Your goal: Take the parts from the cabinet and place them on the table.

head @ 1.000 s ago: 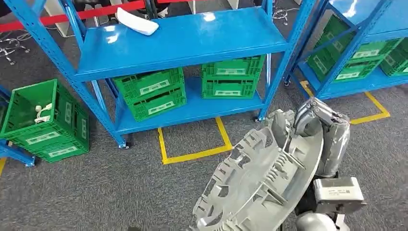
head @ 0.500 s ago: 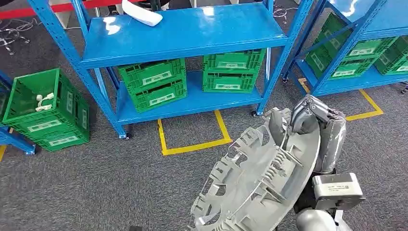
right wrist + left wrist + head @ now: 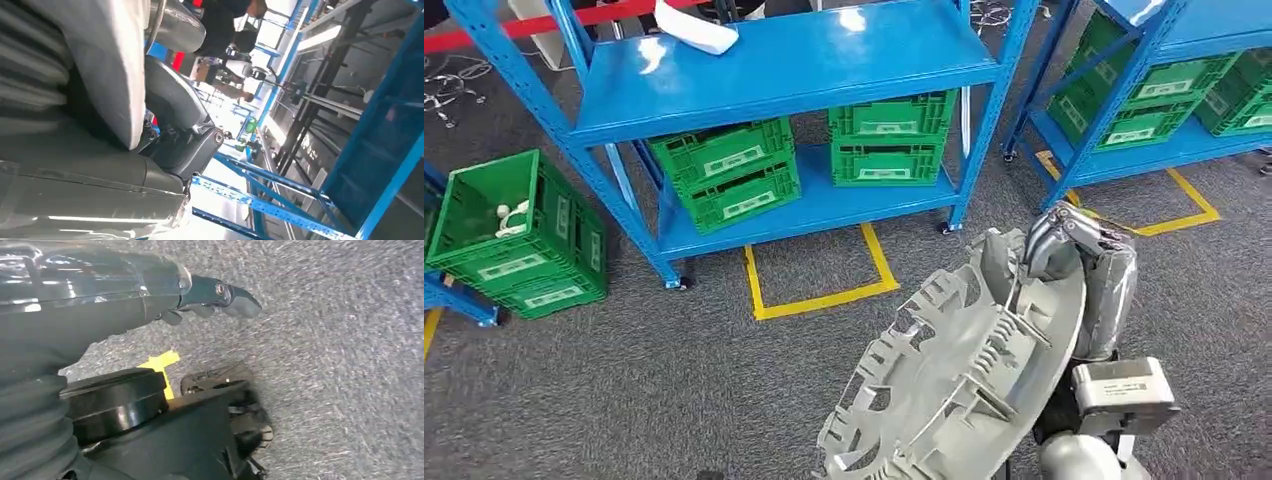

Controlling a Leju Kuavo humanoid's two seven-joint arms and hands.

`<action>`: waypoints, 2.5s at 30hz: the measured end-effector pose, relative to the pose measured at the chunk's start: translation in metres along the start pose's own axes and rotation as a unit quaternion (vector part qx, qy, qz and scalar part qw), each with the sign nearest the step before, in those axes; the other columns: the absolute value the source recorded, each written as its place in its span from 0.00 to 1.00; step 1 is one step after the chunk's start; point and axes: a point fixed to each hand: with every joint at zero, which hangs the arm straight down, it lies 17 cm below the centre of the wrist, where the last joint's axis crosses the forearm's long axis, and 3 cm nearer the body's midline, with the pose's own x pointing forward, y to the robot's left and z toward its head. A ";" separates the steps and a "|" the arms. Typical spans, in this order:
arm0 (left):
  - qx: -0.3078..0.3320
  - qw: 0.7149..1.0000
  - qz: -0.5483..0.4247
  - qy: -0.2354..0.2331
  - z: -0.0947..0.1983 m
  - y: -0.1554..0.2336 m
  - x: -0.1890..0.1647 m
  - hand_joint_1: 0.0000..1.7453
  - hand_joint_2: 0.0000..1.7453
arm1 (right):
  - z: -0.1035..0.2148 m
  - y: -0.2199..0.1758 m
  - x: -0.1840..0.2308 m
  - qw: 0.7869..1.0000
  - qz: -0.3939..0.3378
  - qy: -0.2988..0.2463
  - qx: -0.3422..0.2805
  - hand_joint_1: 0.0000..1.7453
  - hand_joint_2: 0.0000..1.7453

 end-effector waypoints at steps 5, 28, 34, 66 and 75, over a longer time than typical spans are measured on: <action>0.007 1.000 0.005 0.001 -0.001 0.004 -0.001 0.00 1.00 | -0.001 0.004 -0.005 1.000 -0.002 0.004 0.008 1.00 1.00; -0.011 1.000 0.018 -0.017 0.003 -0.019 0.011 0.00 1.00 | -0.015 0.011 0.013 0.999 -0.019 -0.034 0.000 1.00 1.00; -0.012 1.000 0.014 -0.010 0.004 -0.018 0.005 0.00 1.00 | -0.012 0.009 0.013 0.999 -0.023 -0.032 -0.010 1.00 1.00; -0.008 1.000 0.010 -0.013 0.003 -0.013 0.005 0.00 1.00 | -0.012 0.004 0.023 0.998 -0.027 -0.045 -0.026 1.00 1.00; -0.003 1.000 0.010 -0.017 0.002 -0.009 0.005 0.00 1.00 | -0.017 0.002 0.029 0.998 -0.024 -0.058 -0.029 1.00 1.00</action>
